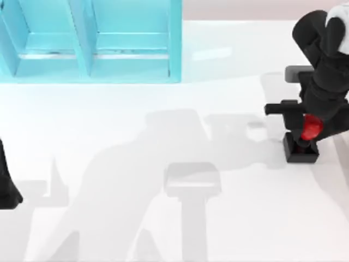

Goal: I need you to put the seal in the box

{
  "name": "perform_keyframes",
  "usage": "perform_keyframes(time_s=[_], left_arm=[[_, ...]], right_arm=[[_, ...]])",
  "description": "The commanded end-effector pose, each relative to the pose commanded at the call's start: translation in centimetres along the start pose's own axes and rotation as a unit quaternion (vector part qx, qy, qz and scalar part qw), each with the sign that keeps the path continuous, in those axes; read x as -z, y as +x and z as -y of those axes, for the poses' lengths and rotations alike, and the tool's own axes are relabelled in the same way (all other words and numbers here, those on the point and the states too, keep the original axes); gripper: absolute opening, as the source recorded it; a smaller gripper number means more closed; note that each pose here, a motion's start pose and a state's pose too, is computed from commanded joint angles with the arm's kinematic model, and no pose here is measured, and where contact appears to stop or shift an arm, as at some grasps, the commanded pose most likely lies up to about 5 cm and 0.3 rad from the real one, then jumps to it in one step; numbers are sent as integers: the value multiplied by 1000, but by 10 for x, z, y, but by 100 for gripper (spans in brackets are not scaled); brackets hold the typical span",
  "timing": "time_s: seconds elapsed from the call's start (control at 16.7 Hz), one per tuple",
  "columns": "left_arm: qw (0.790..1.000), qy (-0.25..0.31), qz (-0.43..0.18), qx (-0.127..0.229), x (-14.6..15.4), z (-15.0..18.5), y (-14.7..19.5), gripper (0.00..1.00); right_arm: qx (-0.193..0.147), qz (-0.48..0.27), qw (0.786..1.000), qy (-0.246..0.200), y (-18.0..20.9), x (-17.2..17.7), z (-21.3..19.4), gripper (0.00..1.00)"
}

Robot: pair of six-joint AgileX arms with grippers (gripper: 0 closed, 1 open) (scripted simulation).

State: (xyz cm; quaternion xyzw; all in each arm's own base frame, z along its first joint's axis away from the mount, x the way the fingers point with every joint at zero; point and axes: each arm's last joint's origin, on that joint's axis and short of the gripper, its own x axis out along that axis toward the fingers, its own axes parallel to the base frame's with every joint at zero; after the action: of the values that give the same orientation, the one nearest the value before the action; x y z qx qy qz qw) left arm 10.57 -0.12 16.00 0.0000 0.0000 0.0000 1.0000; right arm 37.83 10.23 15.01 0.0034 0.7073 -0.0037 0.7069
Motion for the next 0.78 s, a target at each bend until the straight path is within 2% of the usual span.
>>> perform_keyframes(time_s=[0.54, 0.78], left_arm=[[1000, 0, 0, 0, 0, 0, 0, 100], [1000, 0, 0, 0, 0, 0, 0, 100]], right_arm=[[0, 0, 1000, 1, -1, 0, 1, 0], [0, -1, 1000, 0, -30, -5, -1, 0]])
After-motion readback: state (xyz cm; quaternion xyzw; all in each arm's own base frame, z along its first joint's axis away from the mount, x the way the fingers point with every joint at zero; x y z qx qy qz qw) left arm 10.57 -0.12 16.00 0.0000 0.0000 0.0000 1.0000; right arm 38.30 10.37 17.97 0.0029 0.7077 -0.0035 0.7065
